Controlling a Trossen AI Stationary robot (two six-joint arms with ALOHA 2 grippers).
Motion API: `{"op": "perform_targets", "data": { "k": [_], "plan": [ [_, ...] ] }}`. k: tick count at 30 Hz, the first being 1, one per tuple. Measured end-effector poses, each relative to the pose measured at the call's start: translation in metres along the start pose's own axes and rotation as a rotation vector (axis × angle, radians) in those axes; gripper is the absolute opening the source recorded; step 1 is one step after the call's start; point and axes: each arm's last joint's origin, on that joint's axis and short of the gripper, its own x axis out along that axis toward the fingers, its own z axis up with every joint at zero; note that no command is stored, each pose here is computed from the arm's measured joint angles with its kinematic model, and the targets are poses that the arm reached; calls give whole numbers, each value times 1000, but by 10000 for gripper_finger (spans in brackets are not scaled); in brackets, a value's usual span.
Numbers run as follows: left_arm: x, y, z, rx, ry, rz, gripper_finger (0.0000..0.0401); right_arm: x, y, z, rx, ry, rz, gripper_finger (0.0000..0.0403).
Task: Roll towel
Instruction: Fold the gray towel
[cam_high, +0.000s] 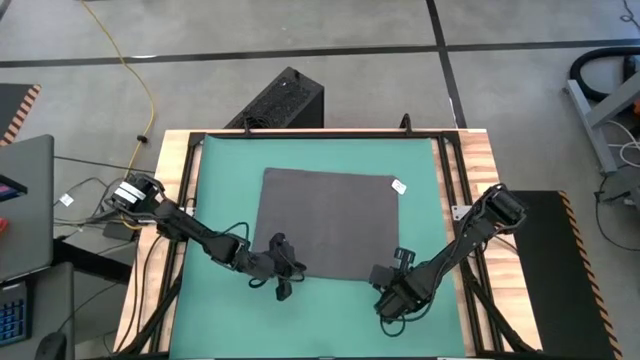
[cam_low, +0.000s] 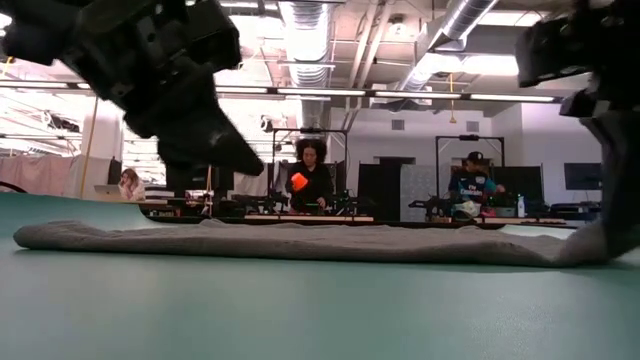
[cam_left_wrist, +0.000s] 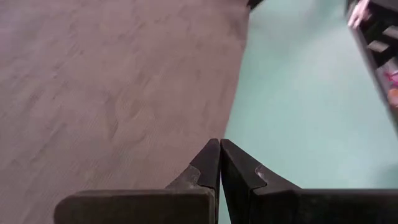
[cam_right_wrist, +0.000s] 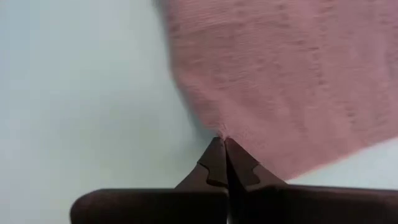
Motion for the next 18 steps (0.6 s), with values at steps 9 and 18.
{"op": "perform_targets", "data": {
  "k": [9,18],
  "plan": [
    [22,-4,-21,-6,-15,-44,0,-6,-2,9,-9,-16,-12,3],
    [26,-3,-20,12,-65,-32,0,-21,-2,24,-35,-54,-22,3]
  ]
}}
